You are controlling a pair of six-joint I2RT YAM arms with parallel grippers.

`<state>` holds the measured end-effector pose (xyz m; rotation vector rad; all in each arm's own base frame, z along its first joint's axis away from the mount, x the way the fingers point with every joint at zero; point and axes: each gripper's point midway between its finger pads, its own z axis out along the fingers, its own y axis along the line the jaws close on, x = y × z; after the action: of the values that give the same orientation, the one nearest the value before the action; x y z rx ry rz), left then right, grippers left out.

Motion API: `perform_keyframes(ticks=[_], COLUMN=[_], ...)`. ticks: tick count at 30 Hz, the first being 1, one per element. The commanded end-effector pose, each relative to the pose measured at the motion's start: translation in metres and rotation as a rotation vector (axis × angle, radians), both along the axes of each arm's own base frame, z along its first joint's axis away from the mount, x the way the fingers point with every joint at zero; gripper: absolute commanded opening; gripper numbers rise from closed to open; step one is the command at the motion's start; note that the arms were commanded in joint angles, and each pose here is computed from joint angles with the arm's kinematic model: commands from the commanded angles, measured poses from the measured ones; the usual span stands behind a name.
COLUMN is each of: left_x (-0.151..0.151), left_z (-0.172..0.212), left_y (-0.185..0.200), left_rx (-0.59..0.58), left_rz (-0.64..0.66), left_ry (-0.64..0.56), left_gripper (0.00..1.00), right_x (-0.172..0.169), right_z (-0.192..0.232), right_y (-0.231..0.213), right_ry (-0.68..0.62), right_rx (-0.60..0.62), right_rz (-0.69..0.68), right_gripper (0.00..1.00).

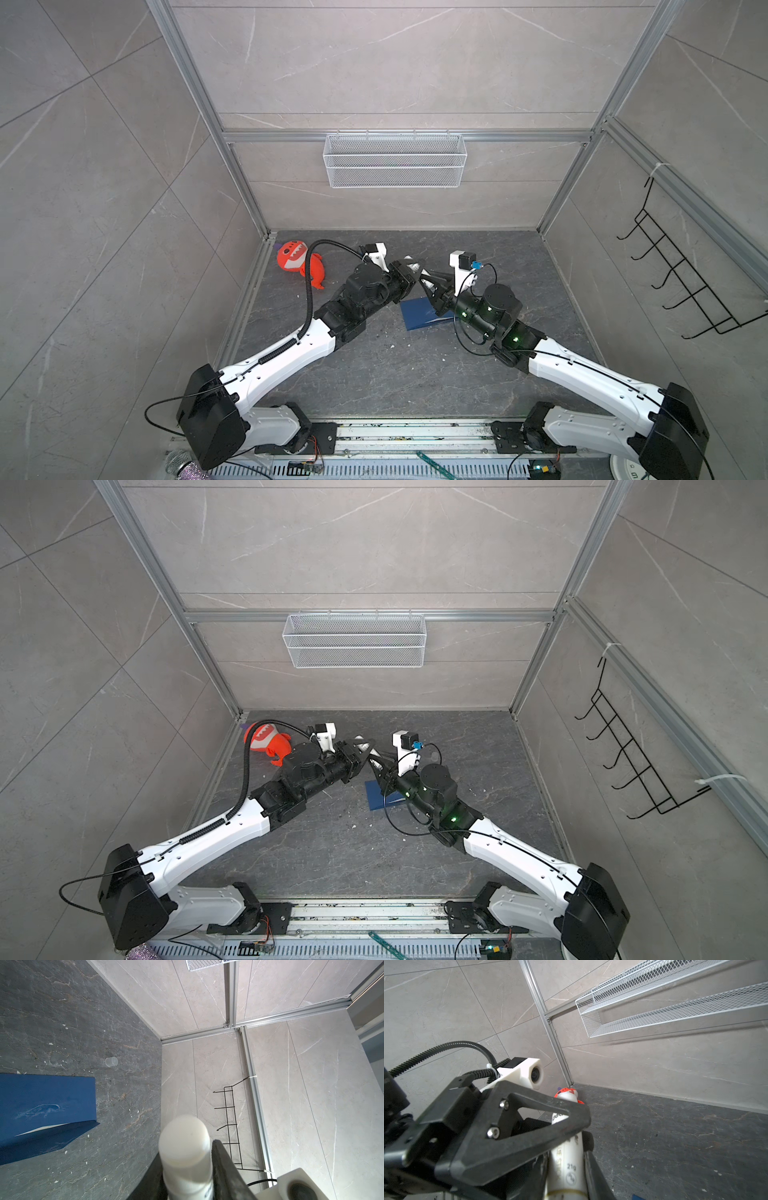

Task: Place the letter into the envelope and seal it

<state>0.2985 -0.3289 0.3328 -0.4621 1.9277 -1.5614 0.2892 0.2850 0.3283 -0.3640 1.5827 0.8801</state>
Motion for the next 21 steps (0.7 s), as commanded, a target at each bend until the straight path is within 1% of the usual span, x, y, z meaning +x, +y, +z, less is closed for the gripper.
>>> perform_keyframes(ticks=[1, 8, 10, 12, 13, 14, 15, 16, 17, 18, 20, 21], left_x=[0.0, 0.0, 0.0, -0.001, -0.001, -0.003, -0.004, -0.006, -0.008, -0.012, -0.023, -0.029], left_z=[0.037, 0.031, 0.029, 0.03, 0.03, 0.031, 0.031, 0.031, 0.031, 0.032, 0.032, 0.031], left_y=[-0.002, 0.002, 0.003, 0.007, 0.009, 0.012, 0.016, 0.021, 0.025, 0.029, 0.033, 0.036], left_rx=[-0.057, -0.038, -0.022, 0.009, 0.032, 0.068, 0.111, 0.15, 0.204, 0.263, 0.373, 0.423], left_rz=[-0.014, -0.001, 0.001, 0.003, 0.005, 0.007, 0.013, 0.017, 0.018, 0.005, -0.039, -0.057], left_ry=[-0.093, -0.082, -0.088, -0.117, -0.133, -0.163, -0.197, -0.229, -0.278, -0.346, -0.494, -0.563], left_gripper=[0.27, 0.0, 0.0, 0.0, 0.0, 0.0, 0.0, 0.0, 0.0, 0.0, 0.0, 0.0], right_x=[-0.003, -0.004, -0.004, -0.005, -0.006, -0.008, -0.008, -0.009, -0.01, -0.012, -0.018, -0.022], right_z=[0.015, 0.015, 0.015, 0.017, 0.019, 0.022, 0.025, 0.028, 0.029, 0.03, 0.03, 0.029], right_y=[0.006, 0.004, 0.001, -0.003, -0.006, -0.01, -0.016, -0.021, -0.027, -0.032, -0.04, -0.043], right_ry=[-0.031, -0.024, -0.018, -0.008, -0.006, 0.0, 0.015, 0.03, 0.053, 0.072, 0.098, 0.11], right_rx=[0.006, 0.003, -0.003, -0.006, -0.002, 0.002, 0.005, 0.008, 0.002, -0.008, -0.03, -0.044], right_rz=[0.032, 0.023, 0.013, -0.002, -0.01, -0.021, -0.038, -0.057, -0.08, -0.092, -0.102, -0.102], right_gripper=[0.0, 0.0, 0.02, 0.1, 0.18, 0.36, 0.51, 0.65, 0.77, 0.87, 0.98, 0.99])
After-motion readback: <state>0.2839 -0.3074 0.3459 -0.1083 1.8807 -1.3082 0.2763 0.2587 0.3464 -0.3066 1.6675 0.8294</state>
